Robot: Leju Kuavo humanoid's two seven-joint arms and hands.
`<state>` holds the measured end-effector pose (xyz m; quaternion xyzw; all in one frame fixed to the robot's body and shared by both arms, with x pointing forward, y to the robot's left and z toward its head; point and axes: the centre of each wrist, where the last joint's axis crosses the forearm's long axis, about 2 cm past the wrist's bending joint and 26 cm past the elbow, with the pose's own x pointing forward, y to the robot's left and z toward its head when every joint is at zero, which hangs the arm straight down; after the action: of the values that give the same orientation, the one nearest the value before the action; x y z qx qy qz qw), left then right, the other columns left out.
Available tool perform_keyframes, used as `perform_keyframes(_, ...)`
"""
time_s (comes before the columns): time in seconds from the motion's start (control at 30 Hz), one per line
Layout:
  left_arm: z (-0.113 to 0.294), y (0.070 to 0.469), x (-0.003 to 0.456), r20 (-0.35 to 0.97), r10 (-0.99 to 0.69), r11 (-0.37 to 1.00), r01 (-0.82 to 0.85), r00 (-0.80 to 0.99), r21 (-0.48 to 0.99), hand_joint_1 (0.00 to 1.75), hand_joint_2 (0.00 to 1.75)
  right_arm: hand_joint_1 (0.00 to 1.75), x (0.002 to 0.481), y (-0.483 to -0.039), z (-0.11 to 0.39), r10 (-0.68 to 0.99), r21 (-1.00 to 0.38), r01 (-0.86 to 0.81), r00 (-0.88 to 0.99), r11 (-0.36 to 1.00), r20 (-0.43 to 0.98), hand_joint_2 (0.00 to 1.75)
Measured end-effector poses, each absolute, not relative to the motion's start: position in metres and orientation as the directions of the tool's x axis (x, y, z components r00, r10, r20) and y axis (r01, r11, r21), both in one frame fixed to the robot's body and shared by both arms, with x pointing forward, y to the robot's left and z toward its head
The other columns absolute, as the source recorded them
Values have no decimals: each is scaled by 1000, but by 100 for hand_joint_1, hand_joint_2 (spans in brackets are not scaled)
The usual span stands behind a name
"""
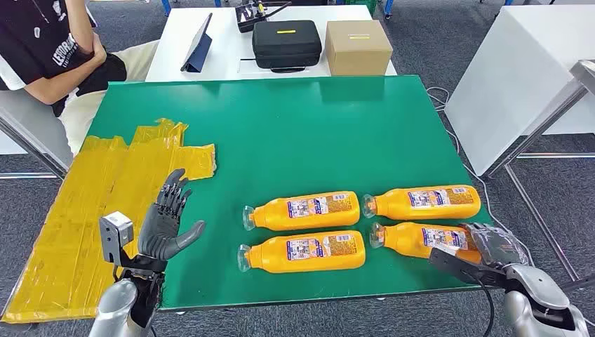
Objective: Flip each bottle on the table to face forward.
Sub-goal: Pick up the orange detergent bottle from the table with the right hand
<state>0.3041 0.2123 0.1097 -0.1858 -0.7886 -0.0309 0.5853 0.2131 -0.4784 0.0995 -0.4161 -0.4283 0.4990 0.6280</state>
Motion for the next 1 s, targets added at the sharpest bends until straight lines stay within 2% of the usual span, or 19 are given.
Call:
perform_keyframes(0.1, 110, 212, 304, 934, 257, 929, 328, -247, -169, 0, 175, 175, 213, -474, 98, 983, -956, -239, 117, 168, 143, 175)
perform_keyframes(0.3, 110, 211, 304, 934, 256, 931, 324, -247, -170, 0, 175, 175, 216, -456, 98, 962, -953, -129, 35, 274, 272, 175)
perform_keyframes(0.67, 109, 210, 304, 935, 257, 931, 323, -244, -172, 0, 175, 175, 219, -443, 101, 938, -936, -76, -12, 345, 347, 175)
perform_keyframes(0.83, 109, 208, 307, 936, 258, 931, 321, -240, -175, 0, 175, 175, 227, -440, 107, 874, -876, 8, -66, 483, 482, 175)
perform_keyframes(1.0, 107, 206, 307, 939, 255, 934, 308, -230, -179, 0, 175, 175, 236, -438, 113, 731, -719, 128, -113, 683, 673, 175)
